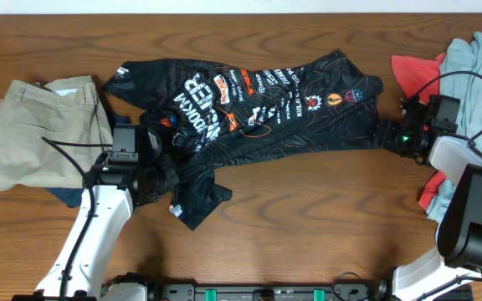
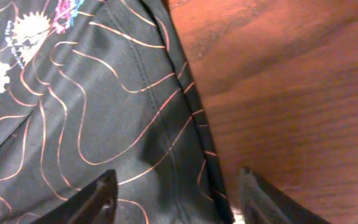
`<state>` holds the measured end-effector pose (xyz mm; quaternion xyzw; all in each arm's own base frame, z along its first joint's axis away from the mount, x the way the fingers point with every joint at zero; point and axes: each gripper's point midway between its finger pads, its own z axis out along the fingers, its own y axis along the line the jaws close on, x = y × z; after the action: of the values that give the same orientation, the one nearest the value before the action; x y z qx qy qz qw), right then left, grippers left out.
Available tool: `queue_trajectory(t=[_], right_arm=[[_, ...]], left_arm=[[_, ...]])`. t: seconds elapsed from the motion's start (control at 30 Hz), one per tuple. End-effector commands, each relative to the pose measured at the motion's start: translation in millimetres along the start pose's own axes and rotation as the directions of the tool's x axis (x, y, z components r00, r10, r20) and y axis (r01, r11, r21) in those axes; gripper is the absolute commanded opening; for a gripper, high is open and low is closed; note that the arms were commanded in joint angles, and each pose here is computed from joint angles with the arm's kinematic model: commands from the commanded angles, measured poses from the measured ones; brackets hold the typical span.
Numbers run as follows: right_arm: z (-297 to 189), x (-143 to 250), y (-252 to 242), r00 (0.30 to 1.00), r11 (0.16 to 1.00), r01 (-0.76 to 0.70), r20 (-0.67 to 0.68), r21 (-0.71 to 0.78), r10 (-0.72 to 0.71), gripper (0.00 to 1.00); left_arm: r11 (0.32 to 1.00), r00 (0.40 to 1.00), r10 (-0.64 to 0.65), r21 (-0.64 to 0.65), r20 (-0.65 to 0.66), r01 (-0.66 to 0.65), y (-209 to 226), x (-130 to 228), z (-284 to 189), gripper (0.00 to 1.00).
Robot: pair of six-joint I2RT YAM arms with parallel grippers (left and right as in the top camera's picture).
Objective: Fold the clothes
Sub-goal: 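Grasp the jersey's right edge with the right gripper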
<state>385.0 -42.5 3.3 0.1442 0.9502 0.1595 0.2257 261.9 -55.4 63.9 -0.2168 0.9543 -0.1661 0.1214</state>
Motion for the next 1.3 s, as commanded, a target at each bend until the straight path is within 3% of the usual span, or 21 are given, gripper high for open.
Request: queue_trajectory(t=[0.0, 0.13, 0.37, 0.73, 0.93, 1.13, 1.27], right_arm=[[23, 54, -10, 0.984, 0.997, -0.061, -0.164, 0.038, 0.066, 0.56], [21, 64, -10, 0.975, 0.996, -0.076, -0.204, 0.041, 0.082, 0.50], [22, 69, 5, 0.971, 0.997, -0.074, -0.229, -0.020, 0.067, 0.48], [22, 69, 6, 0.971, 0.997, -0.072, -0.229, -0.021, 0.065, 0.01], [17, 61, 13, 0.973, 0.995, -0.082, -0.221, -0.062, 0.067, 0.01], [-28, 13, 29, 0.990, 0.994, -0.058, -0.135, -0.097, 0.044, 0.01], [-72, -20, 47, 0.998, 0.995, 0.000, -0.061, -0.098, -0.006, 0.01]], left_arm=[[1.000, 1.000, 0.011, -0.012, 0.003, -0.011, 3, -1, 0, 0.06], [1.000, 1.000, 0.011, -0.012, 0.002, -0.011, 3, -1, 0, 0.06], [1.000, 1.000, 0.011, -0.012, 0.003, -0.011, 3, -1, 0, 0.06], [1.000, 1.000, 0.011, -0.012, 0.003, -0.011, 3, -1, 0, 0.06], [1.000, 1.000, 0.011, -0.012, 0.003, -0.011, 3, -1, 0, 0.06], [1.000, 1.000, 0.014, -0.008, 0.009, -0.014, 1, -3, -1, 0.06], [0.996, 0.996, 0.086, 0.006, 0.040, -0.086, -8, -14, -12, 0.06]])
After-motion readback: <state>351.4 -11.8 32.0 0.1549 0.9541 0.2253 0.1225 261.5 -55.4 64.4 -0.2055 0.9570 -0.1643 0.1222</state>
